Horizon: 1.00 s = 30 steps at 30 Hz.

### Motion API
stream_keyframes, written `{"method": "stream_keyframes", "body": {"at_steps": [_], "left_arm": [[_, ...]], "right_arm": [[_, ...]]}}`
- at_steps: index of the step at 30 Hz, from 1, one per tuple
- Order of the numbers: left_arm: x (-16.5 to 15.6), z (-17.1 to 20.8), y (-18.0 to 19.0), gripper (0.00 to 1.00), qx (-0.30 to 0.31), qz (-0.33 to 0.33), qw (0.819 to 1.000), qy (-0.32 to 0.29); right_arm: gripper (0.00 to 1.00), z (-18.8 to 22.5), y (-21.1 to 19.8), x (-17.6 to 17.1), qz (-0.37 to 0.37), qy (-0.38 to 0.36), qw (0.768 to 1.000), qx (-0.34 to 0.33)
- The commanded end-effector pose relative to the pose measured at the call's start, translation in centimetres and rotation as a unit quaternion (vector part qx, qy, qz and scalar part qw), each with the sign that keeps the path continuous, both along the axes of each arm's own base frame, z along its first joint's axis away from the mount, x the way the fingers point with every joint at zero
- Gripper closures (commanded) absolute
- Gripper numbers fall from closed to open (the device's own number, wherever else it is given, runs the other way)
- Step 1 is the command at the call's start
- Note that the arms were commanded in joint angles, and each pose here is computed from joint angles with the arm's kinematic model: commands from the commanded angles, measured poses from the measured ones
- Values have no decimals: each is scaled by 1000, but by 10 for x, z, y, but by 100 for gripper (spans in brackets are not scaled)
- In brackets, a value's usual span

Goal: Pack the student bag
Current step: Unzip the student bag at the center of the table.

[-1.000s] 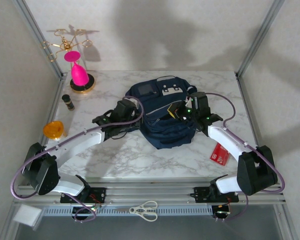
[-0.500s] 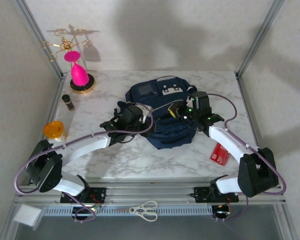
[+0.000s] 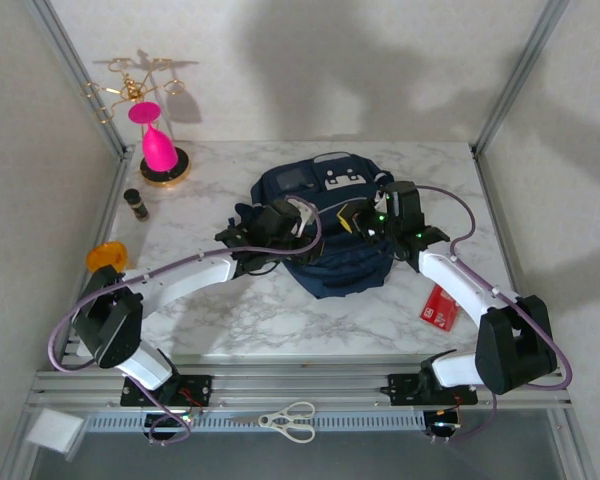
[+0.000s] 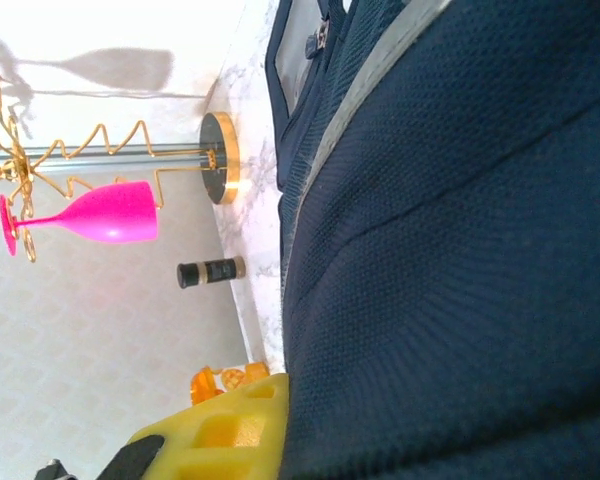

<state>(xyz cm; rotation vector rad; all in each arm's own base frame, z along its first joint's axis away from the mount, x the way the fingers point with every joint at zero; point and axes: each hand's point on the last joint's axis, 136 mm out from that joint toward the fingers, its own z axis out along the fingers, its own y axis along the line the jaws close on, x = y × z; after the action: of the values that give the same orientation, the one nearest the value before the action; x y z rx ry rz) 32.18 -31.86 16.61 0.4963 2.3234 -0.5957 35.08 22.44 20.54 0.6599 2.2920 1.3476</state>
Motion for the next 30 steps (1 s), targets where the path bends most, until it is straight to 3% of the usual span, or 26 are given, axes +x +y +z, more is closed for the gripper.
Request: {"method": "stream_keyframes", "body": {"at_steps": [1, 9, 18, 25, 30], "left_arm": [[-2, 1, -14, 52, 0, -29, 1000, 1], [9, -3, -28, 55, -7, -12, 1000, 1], [17, 10, -35, 73, -37, 0, 999, -15], [9, 12, -23, 100, -36, 10, 999, -16], [7, 7, 4, 100, -15, 53, 998, -20]], "right_arm": [[100, 29, 5, 8, 6, -47, 999, 27], [100, 23, 6, 9, 4, -40, 999, 32], [100, 17, 3, 9, 2, -37, 999, 31], [100, 17, -3, 10, 0, -37, 999, 29], [100, 23, -9, 8, 2, -42, 999, 27]]}}
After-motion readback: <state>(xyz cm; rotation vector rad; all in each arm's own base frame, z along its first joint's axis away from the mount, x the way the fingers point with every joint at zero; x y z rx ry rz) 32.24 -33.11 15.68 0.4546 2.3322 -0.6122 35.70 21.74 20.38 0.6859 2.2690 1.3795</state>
